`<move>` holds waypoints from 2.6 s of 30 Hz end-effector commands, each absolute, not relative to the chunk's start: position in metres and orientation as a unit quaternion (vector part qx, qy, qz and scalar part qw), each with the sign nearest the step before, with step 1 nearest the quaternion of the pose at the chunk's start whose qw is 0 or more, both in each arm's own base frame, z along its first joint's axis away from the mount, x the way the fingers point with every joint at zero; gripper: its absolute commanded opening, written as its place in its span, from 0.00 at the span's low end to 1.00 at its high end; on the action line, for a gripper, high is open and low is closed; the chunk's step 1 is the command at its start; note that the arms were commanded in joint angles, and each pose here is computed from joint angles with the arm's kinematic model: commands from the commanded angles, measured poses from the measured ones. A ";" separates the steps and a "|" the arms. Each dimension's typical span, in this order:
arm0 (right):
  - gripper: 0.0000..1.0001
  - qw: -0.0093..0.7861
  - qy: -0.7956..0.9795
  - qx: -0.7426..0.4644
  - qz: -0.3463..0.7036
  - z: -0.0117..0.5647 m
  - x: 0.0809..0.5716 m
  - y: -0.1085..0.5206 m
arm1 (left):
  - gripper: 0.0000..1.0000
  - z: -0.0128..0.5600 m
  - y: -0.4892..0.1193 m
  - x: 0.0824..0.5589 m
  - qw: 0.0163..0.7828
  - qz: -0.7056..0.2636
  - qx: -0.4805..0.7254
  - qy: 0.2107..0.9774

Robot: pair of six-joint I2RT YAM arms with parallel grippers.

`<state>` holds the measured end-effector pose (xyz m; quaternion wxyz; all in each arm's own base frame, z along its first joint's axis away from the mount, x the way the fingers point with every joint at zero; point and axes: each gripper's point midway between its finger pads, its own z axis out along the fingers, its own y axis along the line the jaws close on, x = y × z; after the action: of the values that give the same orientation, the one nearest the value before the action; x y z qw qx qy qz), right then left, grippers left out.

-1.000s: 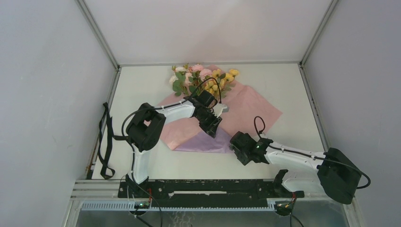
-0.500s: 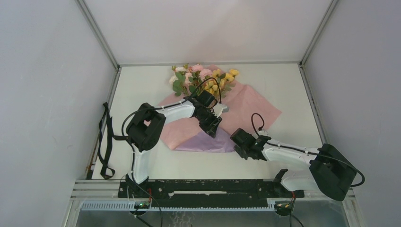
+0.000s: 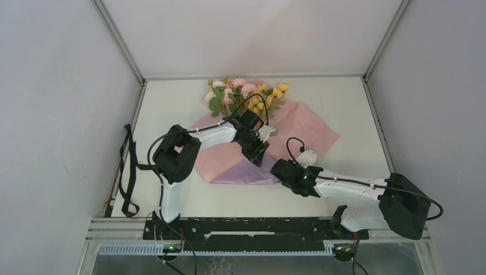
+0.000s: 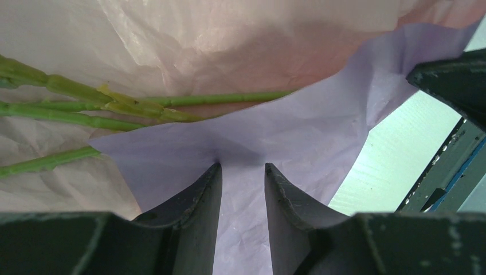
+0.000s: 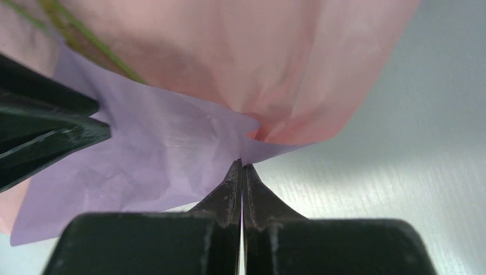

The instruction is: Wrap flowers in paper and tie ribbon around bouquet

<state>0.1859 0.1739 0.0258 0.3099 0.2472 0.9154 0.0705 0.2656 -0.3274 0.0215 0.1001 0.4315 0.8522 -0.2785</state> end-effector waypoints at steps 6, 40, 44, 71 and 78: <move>0.00 0.416 0.899 0.131 0.031 0.068 0.215 0.186 | 0.40 0.013 -0.316 0.278 0.109 -0.241 0.438 0.859; 0.00 0.492 0.871 0.008 -0.003 0.100 0.219 0.207 | 0.49 0.015 -0.362 0.268 0.051 -0.264 0.416 0.869; 0.00 0.509 0.859 -0.063 0.004 0.109 0.221 0.226 | 0.49 0.006 -0.360 0.266 0.044 -0.261 0.410 0.873; 0.00 0.452 0.777 -0.436 -0.042 0.056 0.201 0.313 | 0.69 0.133 -0.315 0.309 0.183 -0.405 0.392 0.806; 0.00 0.440 0.767 -0.464 -0.055 0.048 0.196 0.325 | 1.00 0.201 -0.297 0.325 0.250 -0.444 0.351 0.786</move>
<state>0.1969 0.3091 0.0392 0.4324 -0.4491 0.7795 -0.0611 0.3215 -0.2955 0.1334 0.1781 0.3446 0.8263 -0.4083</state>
